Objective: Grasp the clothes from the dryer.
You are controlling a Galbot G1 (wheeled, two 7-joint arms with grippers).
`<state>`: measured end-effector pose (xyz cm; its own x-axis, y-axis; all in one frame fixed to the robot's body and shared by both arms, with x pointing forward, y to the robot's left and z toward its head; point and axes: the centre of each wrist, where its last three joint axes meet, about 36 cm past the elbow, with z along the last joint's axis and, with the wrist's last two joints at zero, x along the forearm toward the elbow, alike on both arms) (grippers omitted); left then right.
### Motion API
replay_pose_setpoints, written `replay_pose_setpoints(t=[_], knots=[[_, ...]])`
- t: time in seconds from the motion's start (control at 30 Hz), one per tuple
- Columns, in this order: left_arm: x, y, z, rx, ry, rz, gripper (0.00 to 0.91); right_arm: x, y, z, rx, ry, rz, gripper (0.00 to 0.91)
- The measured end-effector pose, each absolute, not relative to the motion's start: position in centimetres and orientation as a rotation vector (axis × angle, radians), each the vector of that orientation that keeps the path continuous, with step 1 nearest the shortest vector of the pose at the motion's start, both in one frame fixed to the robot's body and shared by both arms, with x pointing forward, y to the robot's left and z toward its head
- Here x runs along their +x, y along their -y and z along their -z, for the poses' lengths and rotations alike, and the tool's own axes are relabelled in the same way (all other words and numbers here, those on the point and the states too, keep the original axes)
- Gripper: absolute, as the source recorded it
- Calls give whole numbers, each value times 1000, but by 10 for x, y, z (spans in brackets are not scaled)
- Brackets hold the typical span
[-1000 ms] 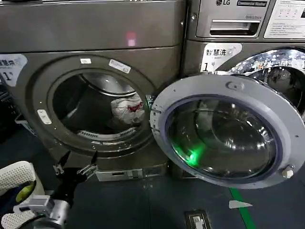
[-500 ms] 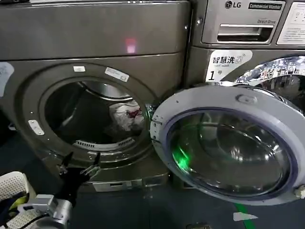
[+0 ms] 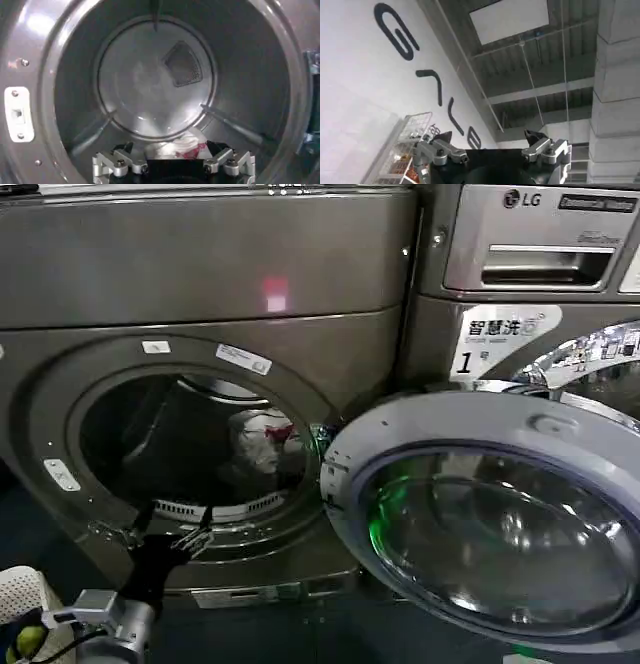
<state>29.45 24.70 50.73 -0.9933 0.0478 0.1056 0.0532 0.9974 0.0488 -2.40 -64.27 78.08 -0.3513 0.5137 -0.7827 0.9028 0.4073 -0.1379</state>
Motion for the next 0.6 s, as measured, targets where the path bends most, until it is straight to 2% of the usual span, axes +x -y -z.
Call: replay_pose_setpoints(t=[0.6], knots=[[303,-245,-501,-108,3039,95,907,-18,636,-788,1190,-2007,783,907]])
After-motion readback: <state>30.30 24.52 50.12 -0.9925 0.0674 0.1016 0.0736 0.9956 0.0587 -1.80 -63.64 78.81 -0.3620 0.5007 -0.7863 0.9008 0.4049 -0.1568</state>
